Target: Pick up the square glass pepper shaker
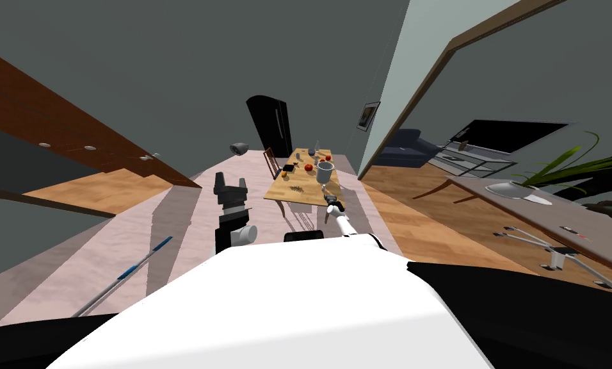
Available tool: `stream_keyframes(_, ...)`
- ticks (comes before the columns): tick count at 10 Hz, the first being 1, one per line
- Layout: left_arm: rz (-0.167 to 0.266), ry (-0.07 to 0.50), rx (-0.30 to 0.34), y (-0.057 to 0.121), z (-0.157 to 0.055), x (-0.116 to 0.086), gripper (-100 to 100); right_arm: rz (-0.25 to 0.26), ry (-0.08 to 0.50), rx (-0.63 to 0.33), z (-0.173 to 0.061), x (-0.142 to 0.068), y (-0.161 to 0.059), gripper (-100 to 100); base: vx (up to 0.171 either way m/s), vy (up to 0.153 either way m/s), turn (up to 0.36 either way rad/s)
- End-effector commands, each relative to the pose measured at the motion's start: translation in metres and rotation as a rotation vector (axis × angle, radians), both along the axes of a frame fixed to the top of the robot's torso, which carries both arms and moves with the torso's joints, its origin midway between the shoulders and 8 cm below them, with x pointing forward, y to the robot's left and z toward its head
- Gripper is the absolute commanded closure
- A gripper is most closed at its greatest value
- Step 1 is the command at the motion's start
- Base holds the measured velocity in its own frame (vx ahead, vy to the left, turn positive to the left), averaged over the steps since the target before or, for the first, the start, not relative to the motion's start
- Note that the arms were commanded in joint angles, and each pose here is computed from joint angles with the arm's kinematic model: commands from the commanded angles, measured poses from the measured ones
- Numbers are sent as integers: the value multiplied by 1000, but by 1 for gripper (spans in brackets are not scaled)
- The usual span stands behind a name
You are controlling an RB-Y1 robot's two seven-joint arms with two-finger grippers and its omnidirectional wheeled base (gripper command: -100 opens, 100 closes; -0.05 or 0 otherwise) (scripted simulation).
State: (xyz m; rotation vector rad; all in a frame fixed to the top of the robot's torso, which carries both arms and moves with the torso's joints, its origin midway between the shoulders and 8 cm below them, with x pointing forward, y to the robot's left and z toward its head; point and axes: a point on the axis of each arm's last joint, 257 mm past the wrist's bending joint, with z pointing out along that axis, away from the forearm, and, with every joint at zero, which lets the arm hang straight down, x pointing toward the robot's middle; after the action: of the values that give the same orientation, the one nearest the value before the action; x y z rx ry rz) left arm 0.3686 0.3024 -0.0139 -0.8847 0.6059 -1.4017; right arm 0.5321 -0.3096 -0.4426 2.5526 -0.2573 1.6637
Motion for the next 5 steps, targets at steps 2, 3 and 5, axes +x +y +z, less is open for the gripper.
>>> stream_keyframes(2, 0, 0, 0, 0, 0, 0, 0, -11, 22, 46, -10, 2, 6, -100, 93, 32, -6)
stream_keyframes(3, 0, 0, 0, 0, 0, 0, 0, -20, 32, 69, -13, 3, 9, -100, 138, 44, -18)
stream_keyframes(5, 0, 0, 0, 0, 0, 0, 0, -36, 47, 104, -18, 5, 9, -100, 149, 29, -6)
